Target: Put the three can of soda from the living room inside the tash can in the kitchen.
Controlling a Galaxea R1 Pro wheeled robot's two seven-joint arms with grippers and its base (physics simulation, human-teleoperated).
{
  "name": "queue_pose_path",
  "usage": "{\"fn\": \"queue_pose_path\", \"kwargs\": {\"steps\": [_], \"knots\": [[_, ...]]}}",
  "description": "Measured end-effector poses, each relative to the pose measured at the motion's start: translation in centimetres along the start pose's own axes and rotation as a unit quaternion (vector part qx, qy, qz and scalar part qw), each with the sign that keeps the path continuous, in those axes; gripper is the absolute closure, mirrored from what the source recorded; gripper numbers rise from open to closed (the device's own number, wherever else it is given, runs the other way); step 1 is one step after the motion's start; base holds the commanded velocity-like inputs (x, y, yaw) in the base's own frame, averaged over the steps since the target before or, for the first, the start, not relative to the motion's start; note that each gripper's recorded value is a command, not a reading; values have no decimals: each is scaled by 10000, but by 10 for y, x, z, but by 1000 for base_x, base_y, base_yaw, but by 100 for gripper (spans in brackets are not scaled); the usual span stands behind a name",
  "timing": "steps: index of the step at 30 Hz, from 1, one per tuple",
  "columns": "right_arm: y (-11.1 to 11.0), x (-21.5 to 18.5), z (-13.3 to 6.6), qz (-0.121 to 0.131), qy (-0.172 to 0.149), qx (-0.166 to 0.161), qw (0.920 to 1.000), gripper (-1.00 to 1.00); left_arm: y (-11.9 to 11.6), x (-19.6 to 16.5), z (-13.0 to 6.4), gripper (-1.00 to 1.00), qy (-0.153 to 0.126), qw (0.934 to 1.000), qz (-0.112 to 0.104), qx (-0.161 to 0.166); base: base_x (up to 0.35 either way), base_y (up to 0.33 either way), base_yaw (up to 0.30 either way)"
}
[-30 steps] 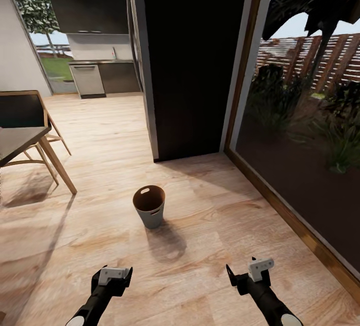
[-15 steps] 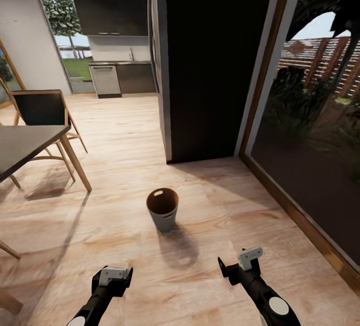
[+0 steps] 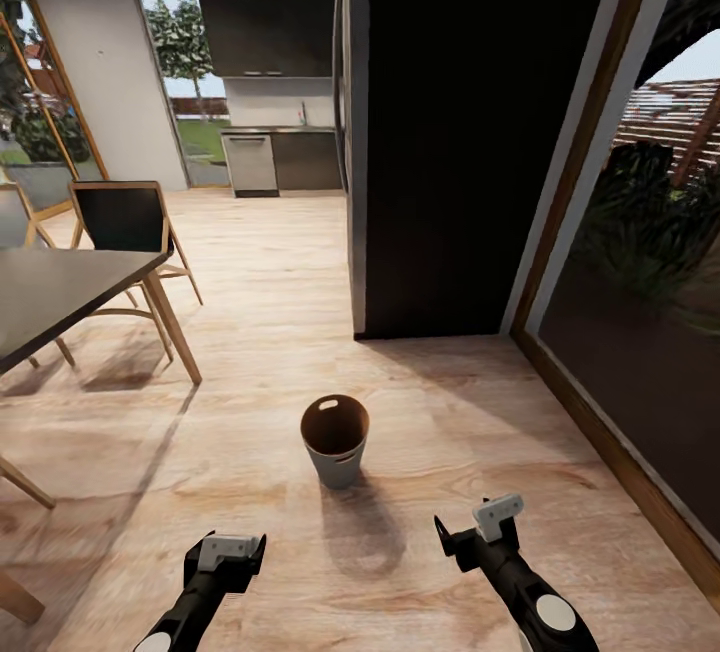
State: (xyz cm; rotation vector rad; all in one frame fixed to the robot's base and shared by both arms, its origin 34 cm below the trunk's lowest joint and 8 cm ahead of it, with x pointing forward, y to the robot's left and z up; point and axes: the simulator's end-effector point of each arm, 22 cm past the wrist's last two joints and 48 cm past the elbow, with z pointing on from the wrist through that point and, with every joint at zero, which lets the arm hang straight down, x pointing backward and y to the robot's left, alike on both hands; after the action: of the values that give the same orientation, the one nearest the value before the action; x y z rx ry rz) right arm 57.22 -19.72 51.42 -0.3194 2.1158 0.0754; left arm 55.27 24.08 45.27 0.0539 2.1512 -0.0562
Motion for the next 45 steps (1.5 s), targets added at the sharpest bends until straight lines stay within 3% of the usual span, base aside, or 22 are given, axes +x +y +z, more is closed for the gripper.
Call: {"fn": "queue_pose_path", "kwargs": {"steps": [7,16,29,45], "knots": [[0,-2,-1,-5,-19,0,10000,-100,0,-1,0,-100,-12,10000,1,9,264,-105,225],[1,-2,-1,-11,-23,1,10000,-100,-1,-2,0,-100,-21,10000,-5,19,222,135,123],[15,-6,-1,-90,-60,-133,9999,-100,-1,-6,-1,-100,-63,10000,-1,17,223,22,206],[16,-8,-2,-101,-74,-138,9998,-100,0,-8,-2,-100,-89,10000,4,7,239,-149,89]]}}
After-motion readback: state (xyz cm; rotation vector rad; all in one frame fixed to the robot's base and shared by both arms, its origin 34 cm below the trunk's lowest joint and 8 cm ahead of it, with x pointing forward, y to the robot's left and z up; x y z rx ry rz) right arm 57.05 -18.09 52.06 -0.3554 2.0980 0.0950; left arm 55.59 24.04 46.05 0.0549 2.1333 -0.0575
